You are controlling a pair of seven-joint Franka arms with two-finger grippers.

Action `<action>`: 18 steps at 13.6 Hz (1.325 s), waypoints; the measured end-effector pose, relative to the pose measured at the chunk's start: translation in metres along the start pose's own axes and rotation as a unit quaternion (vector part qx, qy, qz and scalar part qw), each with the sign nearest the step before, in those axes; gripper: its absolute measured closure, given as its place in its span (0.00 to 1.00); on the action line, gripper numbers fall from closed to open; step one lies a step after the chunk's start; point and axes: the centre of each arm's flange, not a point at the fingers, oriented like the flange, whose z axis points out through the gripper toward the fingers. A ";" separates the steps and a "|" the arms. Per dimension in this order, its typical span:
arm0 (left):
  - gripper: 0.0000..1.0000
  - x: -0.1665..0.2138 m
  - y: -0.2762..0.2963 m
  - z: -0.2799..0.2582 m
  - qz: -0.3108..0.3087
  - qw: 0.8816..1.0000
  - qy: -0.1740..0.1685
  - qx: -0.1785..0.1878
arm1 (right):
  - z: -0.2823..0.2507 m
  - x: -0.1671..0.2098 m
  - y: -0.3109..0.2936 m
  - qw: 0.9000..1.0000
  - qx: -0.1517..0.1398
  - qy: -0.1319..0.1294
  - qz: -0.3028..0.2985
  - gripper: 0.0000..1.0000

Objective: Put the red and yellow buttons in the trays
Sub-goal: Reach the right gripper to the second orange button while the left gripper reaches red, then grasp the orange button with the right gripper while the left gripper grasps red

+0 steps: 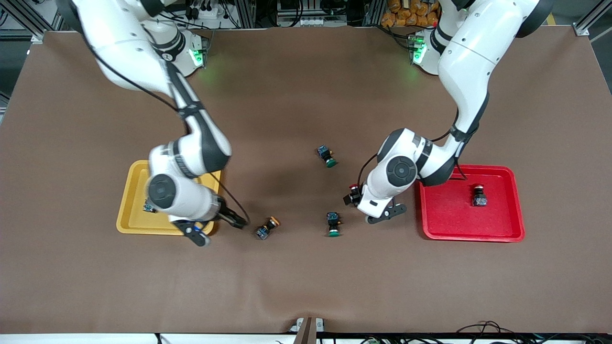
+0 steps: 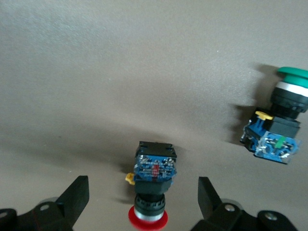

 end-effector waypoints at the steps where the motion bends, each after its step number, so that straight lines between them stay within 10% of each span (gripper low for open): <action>1: 0.00 -0.004 0.003 0.007 0.001 1.000 0.007 0.004 | 0.014 -0.013 -0.012 0.999 0.018 0.010 0.032 0.00; 4: 0.07 -0.013 0.011 0.027 0.009 1.000 0.024 0.018 | 0.046 -0.034 -0.041 0.994 0.034 0.034 0.099 0.00; 8: 0.52 -0.005 0.013 0.016 -0.005 0.999 0.038 0.013 | 0.077 -0.026 -0.052 0.992 0.033 0.063 0.109 0.00; 14: 0.56 0.043 -0.045 -0.094 0.045 0.995 0.036 0.076 | 0.095 -0.022 -0.048 0.992 0.025 0.080 0.098 0.00; 18: 0.56 0.079 -0.123 -0.120 0.092 0.991 0.011 0.100 | 0.093 -0.021 -0.049 0.992 0.023 0.089 0.089 0.45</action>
